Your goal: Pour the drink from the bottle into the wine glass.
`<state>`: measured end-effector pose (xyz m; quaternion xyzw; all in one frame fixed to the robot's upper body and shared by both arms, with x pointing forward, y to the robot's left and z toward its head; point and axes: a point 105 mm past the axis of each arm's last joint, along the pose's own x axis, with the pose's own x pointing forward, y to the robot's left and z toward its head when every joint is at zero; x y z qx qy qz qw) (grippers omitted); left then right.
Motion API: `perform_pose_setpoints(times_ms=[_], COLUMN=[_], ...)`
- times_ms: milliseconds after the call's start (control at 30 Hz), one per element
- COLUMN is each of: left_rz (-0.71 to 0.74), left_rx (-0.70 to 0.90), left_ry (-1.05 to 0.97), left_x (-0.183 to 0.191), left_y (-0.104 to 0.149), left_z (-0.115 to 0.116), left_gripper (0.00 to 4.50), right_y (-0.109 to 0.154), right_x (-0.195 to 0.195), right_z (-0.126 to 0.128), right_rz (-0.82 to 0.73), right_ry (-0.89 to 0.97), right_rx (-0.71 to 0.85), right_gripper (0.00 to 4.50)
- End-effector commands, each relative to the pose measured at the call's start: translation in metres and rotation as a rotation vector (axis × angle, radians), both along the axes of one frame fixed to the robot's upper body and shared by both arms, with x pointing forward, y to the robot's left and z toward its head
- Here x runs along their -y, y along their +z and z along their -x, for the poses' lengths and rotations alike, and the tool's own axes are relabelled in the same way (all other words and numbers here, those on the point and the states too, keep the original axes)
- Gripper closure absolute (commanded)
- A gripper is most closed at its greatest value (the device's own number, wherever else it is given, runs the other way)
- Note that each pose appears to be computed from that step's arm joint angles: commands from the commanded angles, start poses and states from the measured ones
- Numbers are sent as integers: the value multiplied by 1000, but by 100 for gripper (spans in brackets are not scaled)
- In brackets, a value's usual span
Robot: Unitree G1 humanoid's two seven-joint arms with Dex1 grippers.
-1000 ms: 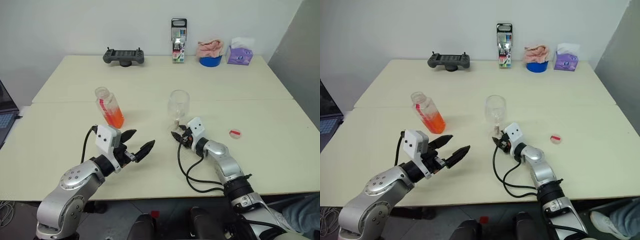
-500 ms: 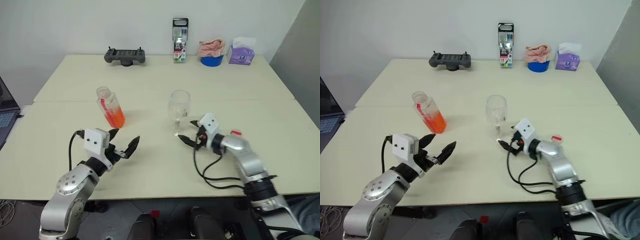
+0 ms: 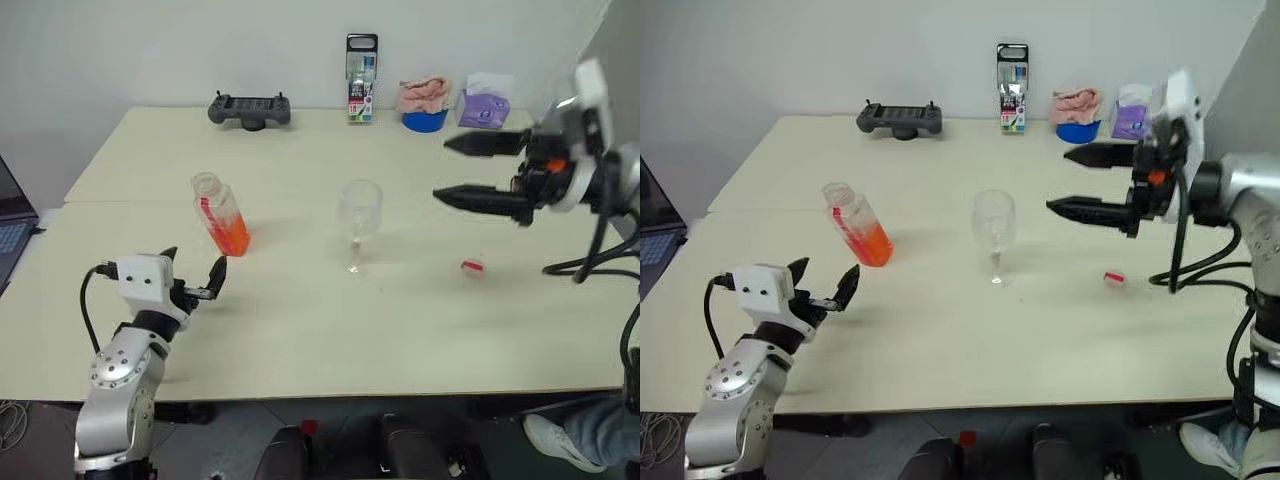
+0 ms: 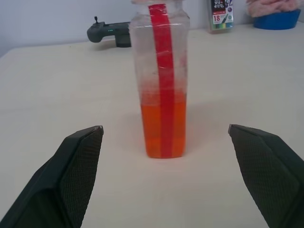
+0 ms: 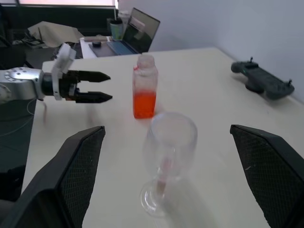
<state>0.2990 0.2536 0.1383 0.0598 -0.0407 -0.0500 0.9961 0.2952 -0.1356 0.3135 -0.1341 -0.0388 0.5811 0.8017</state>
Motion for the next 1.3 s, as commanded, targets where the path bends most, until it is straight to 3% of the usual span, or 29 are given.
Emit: perform_pose_setpoints(times_ms=[33, 367, 733, 1300], left_rz=[-25, -72, -72, -2], left_rx=[68, 91, 114, 167], left_ry=[-8, -81, -26, -55], left_x=[-4, 14, 16, 20], left_y=[21, 41, 52, 56], left_z=[-7, -42, -76, -88], left_gripper=[0, 0, 0, 0], right_y=[13, 7, 0, -9], right_x=[-6, -12, -9, -7], right_z=[8, 10, 8, 4], right_rz=[-13, 18, 35, 61], right_ry=[60, 84, 50, 20], right_rx=[31, 22, 17, 5], right_gripper=[1, 1, 1, 1])
